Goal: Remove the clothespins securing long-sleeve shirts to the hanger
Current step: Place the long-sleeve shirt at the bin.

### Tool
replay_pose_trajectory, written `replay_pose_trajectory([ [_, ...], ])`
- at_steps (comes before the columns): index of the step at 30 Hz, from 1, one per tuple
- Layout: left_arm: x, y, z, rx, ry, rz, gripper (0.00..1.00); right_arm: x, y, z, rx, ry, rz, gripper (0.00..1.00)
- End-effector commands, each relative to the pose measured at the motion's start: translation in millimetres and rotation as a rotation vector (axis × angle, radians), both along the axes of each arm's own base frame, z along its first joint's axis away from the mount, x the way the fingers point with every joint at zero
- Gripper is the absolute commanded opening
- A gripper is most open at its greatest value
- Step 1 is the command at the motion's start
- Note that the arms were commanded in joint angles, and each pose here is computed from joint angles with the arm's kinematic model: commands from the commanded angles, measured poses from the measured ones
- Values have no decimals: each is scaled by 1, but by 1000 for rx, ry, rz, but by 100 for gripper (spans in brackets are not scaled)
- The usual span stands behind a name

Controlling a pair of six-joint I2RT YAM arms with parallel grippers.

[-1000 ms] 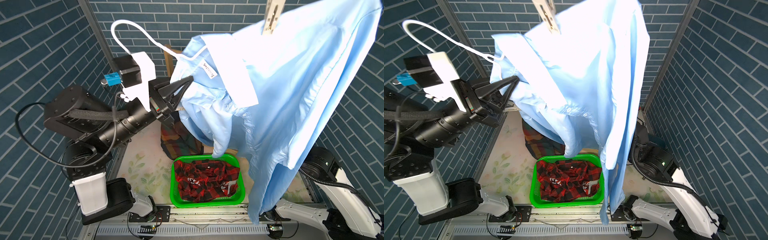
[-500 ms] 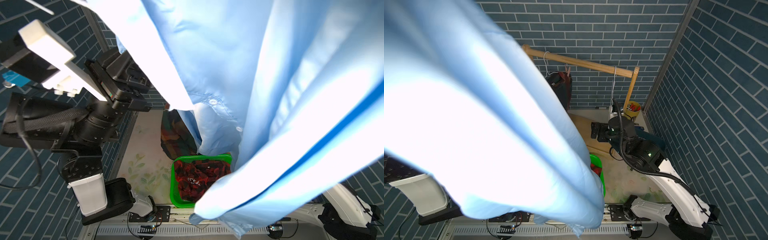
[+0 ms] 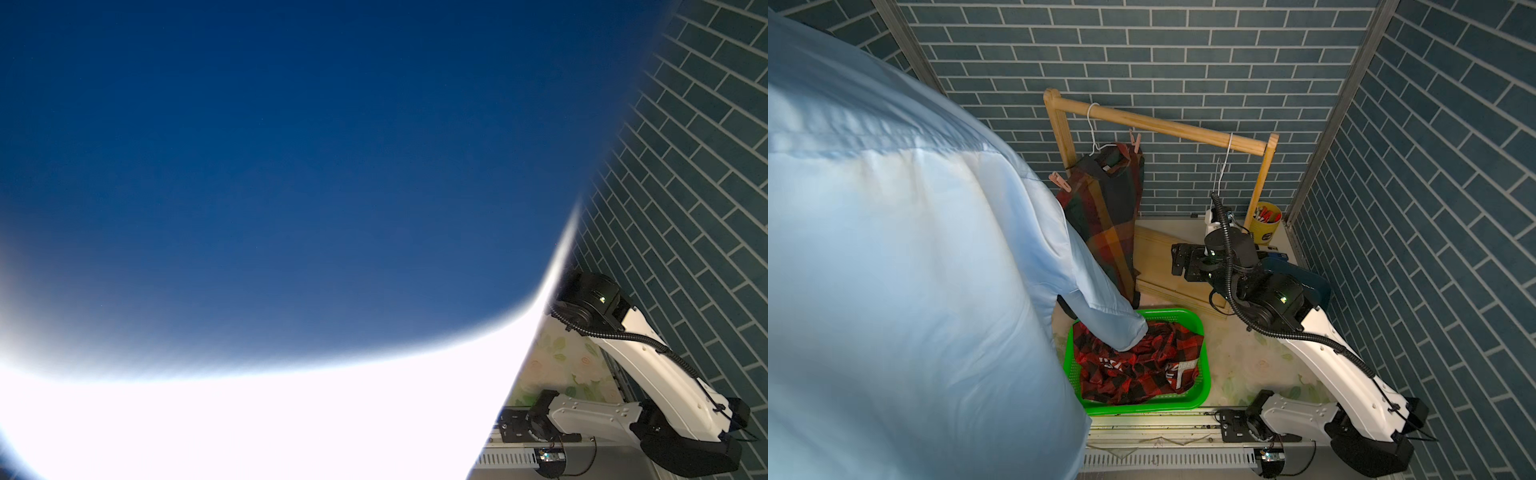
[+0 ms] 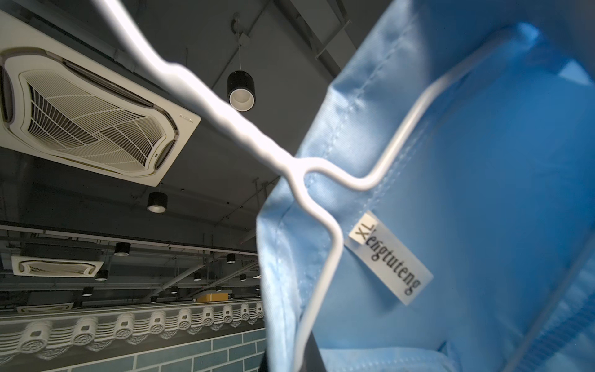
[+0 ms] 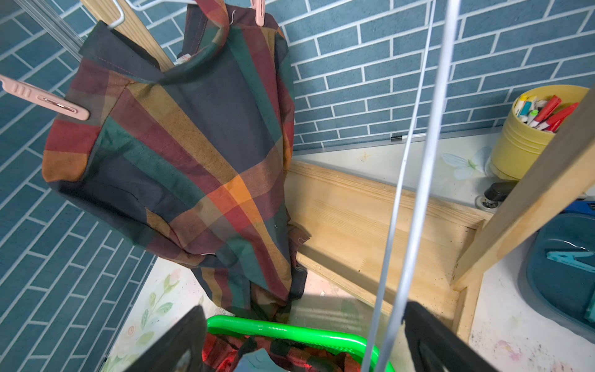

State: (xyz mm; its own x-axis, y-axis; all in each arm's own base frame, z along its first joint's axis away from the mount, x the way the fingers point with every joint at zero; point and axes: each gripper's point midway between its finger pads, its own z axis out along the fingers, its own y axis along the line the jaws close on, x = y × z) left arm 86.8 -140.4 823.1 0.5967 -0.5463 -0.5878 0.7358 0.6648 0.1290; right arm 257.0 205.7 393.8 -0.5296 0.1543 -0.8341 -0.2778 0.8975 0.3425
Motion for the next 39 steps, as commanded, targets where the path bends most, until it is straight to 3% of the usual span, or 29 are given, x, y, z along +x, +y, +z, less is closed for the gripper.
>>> replay_pose_trajectory([
  [1,3,9,1,-33,26,17,0,-2,4,11,69,-5,2,95],
  [7,41,-24,-50,168,193,116,0,-6,-1,6,62,-6,5,95],
  [14,71,-33,-82,260,262,276,0,-19,-10,-2,35,11,34,95],
  [18,77,-39,-99,333,288,303,0,-32,-18,-2,54,7,57,95],
  [29,113,-1,-217,466,545,572,0,-73,-33,-9,38,52,185,92],
  [34,139,14,-221,498,629,679,0,-79,-24,-17,51,79,240,92],
  [39,166,8,-203,494,611,702,0,-81,-19,-27,80,104,249,92],
])
